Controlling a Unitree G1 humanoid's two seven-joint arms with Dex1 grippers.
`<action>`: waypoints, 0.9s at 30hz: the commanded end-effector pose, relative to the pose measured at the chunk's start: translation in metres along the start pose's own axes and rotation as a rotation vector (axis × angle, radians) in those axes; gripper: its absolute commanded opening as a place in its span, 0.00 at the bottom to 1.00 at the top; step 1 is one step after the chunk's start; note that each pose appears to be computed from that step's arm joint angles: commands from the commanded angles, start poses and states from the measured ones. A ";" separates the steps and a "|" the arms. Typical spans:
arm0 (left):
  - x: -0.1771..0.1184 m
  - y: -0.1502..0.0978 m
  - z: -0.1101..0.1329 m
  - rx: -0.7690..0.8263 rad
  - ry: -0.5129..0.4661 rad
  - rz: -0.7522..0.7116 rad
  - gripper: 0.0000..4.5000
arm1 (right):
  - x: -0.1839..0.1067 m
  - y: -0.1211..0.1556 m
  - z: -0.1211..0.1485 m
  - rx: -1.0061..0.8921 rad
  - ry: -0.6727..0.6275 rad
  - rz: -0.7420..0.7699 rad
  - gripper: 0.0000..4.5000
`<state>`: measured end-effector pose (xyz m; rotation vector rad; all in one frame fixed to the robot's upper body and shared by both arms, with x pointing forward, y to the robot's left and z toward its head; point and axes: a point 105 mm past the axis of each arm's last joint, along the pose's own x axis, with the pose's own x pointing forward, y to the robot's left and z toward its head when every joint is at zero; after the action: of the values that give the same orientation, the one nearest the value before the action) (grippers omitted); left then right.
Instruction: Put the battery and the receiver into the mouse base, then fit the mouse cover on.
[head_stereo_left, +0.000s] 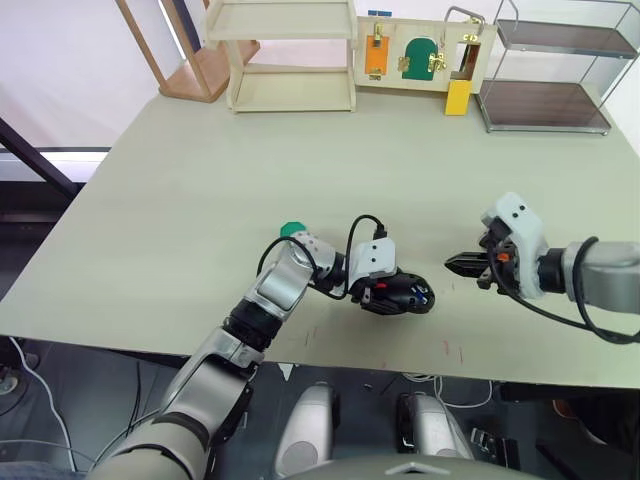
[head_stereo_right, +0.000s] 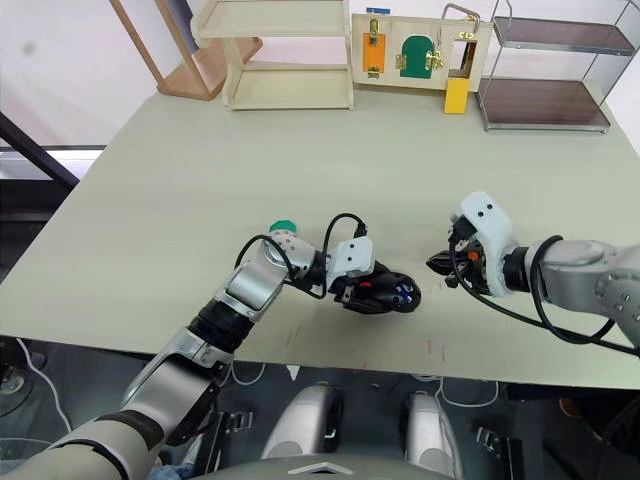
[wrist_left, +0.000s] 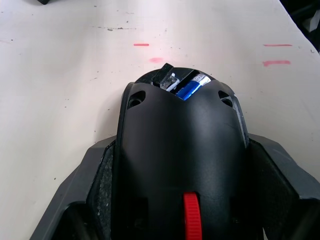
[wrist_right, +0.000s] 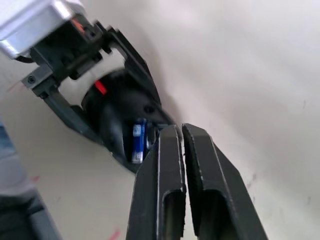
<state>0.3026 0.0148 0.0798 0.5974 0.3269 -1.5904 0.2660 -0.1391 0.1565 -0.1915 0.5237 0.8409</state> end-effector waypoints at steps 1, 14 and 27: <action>0.015 -0.022 -0.035 -0.101 0.120 -0.084 0.66 | -0.002 0.001 0.014 -0.080 -0.131 -0.008 0.02; 0.010 -0.019 -0.040 -0.116 0.140 -0.081 0.66 | 0.015 0.013 -0.007 -0.191 -0.307 0.083 0.02; 0.007 -0.017 -0.039 -0.106 0.148 -0.091 0.66 | 0.030 0.017 -0.031 -0.279 -0.289 0.086 0.02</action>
<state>0.3054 0.0186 0.0801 0.6187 0.3530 -1.5869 0.2596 -0.1223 0.1095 -0.2833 0.1806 0.9945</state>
